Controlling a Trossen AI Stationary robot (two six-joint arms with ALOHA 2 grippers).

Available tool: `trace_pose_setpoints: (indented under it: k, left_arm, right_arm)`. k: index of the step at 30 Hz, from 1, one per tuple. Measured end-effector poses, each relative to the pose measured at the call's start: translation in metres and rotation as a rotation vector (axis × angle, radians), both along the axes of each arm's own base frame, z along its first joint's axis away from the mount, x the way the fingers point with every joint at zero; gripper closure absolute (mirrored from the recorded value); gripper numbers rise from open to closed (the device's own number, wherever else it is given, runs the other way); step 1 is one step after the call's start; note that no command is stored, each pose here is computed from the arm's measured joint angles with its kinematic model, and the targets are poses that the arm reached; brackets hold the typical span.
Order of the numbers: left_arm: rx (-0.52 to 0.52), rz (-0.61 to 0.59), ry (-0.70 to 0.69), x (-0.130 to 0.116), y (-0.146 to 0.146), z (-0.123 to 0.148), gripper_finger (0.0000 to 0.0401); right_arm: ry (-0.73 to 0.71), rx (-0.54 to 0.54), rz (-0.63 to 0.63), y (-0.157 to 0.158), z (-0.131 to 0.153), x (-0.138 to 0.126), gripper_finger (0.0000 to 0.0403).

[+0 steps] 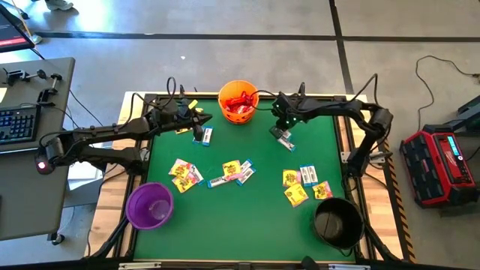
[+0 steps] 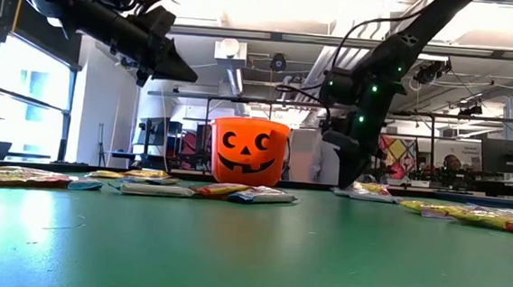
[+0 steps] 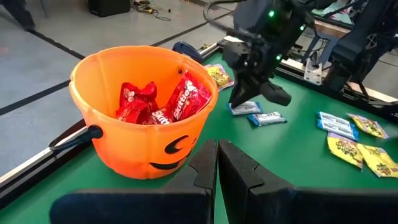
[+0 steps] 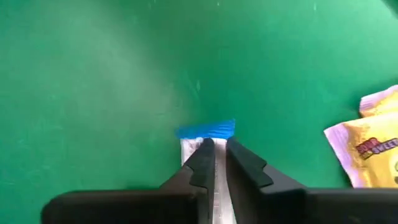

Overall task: Sort candy by brand, put in halloween buckets
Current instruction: Put the white chocolate bar into the black bucket

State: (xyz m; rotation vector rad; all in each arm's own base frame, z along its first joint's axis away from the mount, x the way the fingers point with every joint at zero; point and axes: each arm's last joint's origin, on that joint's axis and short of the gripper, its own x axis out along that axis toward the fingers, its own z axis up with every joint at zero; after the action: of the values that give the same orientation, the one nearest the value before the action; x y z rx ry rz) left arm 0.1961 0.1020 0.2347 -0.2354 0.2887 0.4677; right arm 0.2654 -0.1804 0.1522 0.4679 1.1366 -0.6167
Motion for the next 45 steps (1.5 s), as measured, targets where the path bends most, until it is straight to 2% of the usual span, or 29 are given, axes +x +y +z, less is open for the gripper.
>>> trace_pose_setpoints:
  k: [4,18,22,26,35,45]
  left_arm:
    - [-0.008,0.000,0.017,-0.001,0.000,-0.002,0.0396]
    - [0.002,-0.006,0.035,-0.001,0.000,-0.003,0.0396]
    - [0.002,-0.006,0.035,-0.001,-0.001,-0.003,0.0396]
    - [0.002,-0.007,0.035,-0.001,-0.001,-0.003,0.0396]
    - [0.004,-0.009,0.042,-0.001,-0.001,-0.003,0.0396]
    - [0.004,-0.010,0.044,-0.001,-0.001,-0.003,0.0396]
  right_arm:
    - [-0.020,-0.006,-0.010,0.001,0.008,-0.002,0.0401]
    - [-0.092,-0.009,-0.029,0.007,0.032,-0.008,0.0403]
    - [-0.097,0.031,-0.021,0.009,0.033,-0.009,0.0401]
    - [-0.070,0.070,0.014,0.011,0.029,-0.011,0.0374]
    - [-0.060,0.071,-0.010,0.002,0.026,-0.016,0.0265]
    - [0.025,0.058,0.079,0.000,0.006,-0.012,0.0242]
